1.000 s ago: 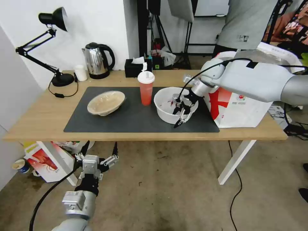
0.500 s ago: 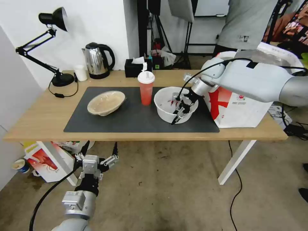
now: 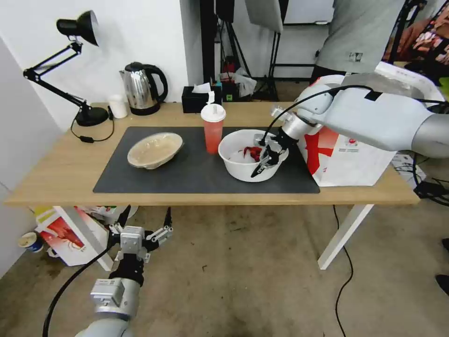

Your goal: Pick up the trash from the table and place it into the takeout bag.

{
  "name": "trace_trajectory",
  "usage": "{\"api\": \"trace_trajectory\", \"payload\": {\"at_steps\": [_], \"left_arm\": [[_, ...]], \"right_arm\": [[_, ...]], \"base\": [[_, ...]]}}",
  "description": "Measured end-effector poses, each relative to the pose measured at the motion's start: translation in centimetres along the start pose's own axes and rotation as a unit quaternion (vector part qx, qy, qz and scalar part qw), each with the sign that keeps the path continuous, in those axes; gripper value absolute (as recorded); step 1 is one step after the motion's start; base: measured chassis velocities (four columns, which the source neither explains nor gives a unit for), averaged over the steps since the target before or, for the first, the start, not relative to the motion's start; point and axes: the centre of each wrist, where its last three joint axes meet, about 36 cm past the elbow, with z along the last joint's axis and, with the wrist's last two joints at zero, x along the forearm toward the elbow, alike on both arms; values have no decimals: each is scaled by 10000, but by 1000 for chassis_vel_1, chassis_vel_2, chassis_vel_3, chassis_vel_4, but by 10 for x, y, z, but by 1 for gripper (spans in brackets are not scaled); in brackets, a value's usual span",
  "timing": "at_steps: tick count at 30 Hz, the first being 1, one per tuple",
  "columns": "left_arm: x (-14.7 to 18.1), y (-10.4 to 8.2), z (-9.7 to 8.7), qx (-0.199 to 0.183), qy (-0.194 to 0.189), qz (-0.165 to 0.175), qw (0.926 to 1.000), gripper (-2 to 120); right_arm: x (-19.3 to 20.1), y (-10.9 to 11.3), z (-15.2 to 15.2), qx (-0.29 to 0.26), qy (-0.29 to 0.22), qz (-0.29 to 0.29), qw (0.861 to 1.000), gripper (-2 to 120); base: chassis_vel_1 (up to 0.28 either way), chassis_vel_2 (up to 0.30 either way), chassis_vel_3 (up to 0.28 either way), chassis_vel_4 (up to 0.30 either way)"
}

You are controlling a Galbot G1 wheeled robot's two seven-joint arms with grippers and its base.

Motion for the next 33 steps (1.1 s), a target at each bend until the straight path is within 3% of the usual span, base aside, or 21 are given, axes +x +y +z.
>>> {"api": "trace_trajectory", "payload": {"at_steps": [22,33], "left_arm": [[0,0,0,0,0,0,10000,100],[0,0,0,0,0,0,10000,100]], "right_arm": [[97,37,-14,177,-1,405,9990,0],[109,43,-18,237,-40,497,9985,0]], "base": [[0,0,0,0],[0,0,0,0]]}}
